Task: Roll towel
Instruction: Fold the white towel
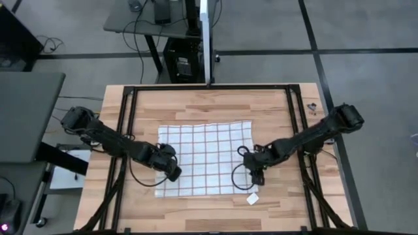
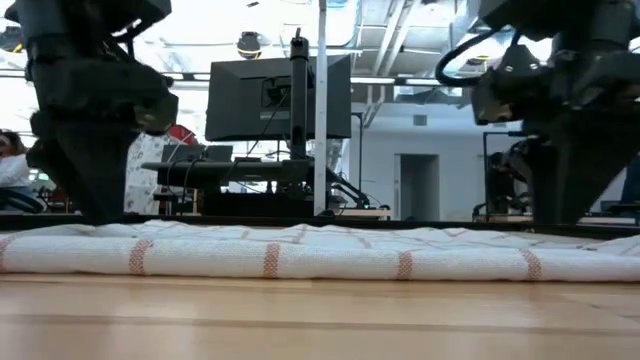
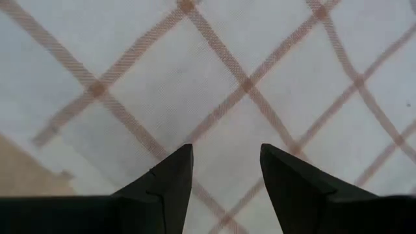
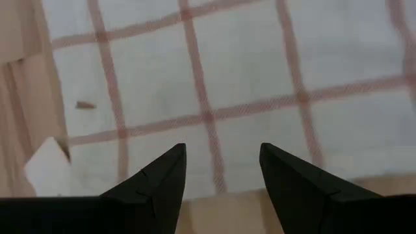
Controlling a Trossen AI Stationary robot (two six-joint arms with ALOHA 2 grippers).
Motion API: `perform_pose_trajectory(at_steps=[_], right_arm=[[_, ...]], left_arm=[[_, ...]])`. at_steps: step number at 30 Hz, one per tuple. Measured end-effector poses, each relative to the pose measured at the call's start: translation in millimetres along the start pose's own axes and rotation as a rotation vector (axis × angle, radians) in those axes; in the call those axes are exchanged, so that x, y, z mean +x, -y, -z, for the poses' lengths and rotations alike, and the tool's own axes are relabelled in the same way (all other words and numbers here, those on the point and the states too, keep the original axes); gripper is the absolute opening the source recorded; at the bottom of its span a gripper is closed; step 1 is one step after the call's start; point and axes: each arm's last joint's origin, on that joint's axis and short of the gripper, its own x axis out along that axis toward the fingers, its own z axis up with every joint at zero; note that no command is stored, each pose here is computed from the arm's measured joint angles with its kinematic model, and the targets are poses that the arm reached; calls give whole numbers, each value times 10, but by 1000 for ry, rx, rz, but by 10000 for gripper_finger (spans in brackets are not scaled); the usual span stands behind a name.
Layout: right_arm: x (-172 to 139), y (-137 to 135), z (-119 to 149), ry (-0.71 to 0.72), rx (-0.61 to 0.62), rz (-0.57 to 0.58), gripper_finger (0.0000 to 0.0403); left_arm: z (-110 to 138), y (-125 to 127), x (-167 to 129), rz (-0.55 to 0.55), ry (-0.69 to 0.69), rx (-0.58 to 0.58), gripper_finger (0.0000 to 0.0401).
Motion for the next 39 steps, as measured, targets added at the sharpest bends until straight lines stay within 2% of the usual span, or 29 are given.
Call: perform_pose_trajectory(at_steps=[3,6,10,17,19,24,28,32,35,39], right_arm=[[23,-218,61,38,-30,-72,191],[111,-347,167,7,-18,-81,191],[248,-400,229,-22,115,-61,191],[398,-447,198,-11,323,-82,191],[404,-489,209,-7,381,-102,191],[398,-664,228,31,505,-224,191],[362,-803,198,126,574,-330,191],[297,-866,56,228,555,-459,191],[211,-801,-60,252,558,-497,191],[-42,-633,-224,292,477,-521,191]], left_arm=[[-33,-80,-16,-69,4,22,164],[-157,-146,26,-97,5,76,164],[-342,-243,111,-119,-34,200,164],[-541,-591,419,-171,-190,374,164],[-642,-651,452,-170,-174,401,164],[-1011,-764,449,-202,-30,443,164],[-1280,-892,381,-220,13,487,164],[-1491,-1032,264,-270,1,512,164],[-1644,-999,12,-273,20,501,164],[-1695,-809,-472,-214,117,460,164]])
